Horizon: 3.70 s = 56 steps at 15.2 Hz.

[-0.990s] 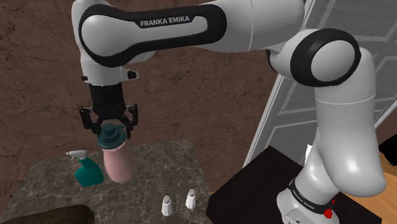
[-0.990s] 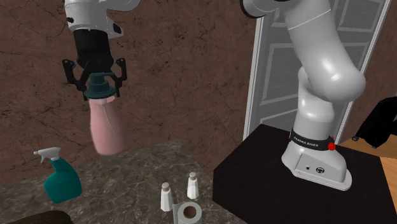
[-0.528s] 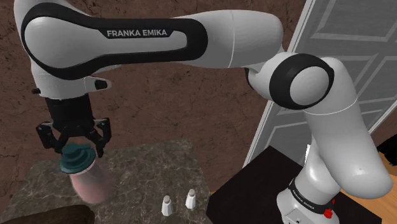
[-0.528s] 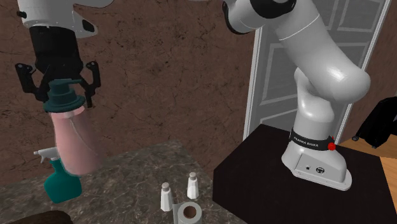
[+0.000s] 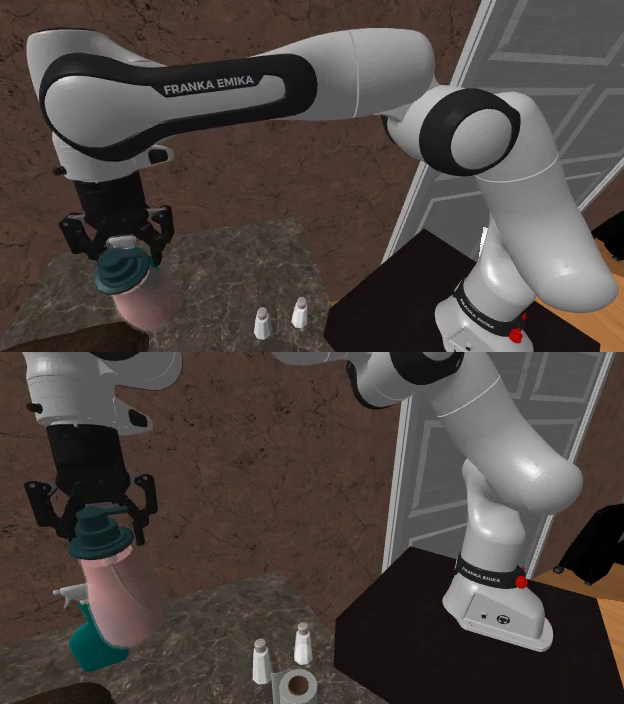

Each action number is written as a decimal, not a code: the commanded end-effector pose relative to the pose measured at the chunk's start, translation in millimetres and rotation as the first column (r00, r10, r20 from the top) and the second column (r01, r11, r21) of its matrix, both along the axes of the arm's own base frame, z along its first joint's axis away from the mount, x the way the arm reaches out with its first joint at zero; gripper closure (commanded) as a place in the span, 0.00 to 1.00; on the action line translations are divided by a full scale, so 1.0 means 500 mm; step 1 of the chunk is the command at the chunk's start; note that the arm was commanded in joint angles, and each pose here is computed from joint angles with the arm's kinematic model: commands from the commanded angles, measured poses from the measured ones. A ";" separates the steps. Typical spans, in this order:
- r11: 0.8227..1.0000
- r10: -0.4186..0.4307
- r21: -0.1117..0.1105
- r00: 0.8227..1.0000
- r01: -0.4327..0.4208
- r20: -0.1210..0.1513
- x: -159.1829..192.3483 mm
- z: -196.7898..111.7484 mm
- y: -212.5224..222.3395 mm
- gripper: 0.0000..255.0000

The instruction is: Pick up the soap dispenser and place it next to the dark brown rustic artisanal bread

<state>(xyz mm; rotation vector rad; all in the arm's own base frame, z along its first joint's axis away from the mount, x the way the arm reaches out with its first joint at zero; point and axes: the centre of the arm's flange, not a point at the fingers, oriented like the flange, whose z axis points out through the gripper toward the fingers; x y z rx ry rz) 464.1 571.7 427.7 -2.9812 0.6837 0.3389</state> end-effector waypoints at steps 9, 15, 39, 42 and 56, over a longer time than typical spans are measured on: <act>1.000 0.000 0.001 1.000 0.000 0.001 0.000 -0.105 0.002 1.00; 1.000 0.000 0.001 1.000 0.000 0.001 0.000 -0.169 0.002 1.00; 1.000 0.000 0.001 1.000 0.000 0.001 -0.001 -0.422 0.001 1.00; 1.000 0.000 0.001 1.000 0.000 0.001 0.000 -0.454 0.002 1.00; 1.000 0.000 0.001 1.000 0.000 0.001 0.000 -0.503 0.001 0.00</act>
